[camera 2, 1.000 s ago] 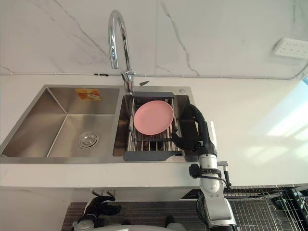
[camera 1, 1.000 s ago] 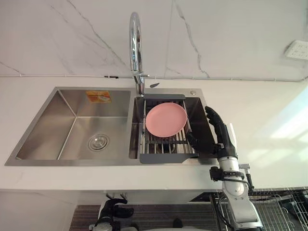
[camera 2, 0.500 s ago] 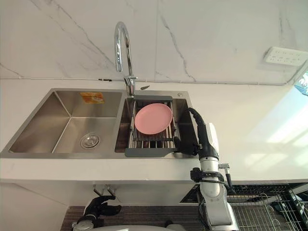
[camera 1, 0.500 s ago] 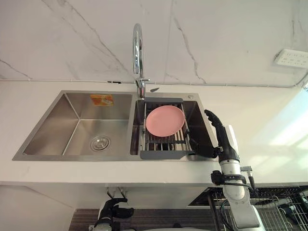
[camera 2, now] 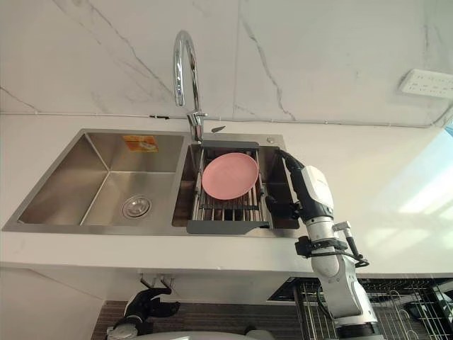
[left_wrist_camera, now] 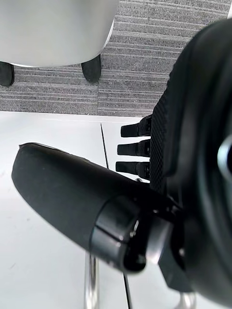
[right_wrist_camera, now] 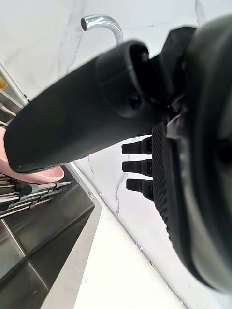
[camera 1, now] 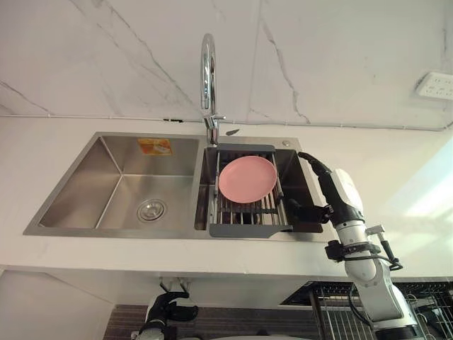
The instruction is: Walk over to the sink, pick up the cup, carry it to the dishwasher, place the cup inside the dishwasher, then close the dishwasher door
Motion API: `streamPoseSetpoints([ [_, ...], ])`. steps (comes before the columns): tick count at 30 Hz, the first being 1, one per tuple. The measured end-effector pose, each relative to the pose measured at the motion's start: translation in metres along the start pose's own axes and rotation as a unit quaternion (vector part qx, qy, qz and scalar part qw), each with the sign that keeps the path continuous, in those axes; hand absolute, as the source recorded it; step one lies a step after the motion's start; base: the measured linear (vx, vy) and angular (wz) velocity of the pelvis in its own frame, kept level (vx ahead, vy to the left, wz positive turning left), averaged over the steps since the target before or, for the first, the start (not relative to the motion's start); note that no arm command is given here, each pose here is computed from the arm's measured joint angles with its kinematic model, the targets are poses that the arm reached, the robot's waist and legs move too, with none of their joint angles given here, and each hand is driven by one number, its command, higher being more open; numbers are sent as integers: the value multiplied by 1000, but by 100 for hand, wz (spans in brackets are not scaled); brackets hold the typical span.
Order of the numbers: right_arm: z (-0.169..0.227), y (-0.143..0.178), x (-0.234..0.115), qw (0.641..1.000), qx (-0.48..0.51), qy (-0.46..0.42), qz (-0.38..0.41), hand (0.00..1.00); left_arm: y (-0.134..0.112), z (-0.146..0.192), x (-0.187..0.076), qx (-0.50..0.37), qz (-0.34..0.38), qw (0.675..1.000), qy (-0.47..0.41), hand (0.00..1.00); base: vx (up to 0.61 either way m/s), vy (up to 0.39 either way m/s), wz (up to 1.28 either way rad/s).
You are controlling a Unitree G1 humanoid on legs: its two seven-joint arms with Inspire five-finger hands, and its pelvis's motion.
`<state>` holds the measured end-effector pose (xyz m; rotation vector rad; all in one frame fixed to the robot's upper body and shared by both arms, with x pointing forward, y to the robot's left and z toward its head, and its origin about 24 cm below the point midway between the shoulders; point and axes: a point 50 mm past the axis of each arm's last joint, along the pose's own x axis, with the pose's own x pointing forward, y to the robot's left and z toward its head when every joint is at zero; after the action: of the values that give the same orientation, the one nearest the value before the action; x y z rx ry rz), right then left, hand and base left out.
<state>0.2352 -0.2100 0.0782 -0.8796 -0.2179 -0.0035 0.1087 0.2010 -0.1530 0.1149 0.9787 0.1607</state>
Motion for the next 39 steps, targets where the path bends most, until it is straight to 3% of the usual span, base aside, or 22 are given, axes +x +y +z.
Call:
streamPoseSetpoints([
  [19,-11,20,30,985,-127,-32,116,90,-5,6,0,8,-24,999,-22,90,-8,-5,4],
  [39,-7,17,48,967,-222,-58,115,90,-7,12,0,8,-27,999,-38,90,-9,-2,1],
])
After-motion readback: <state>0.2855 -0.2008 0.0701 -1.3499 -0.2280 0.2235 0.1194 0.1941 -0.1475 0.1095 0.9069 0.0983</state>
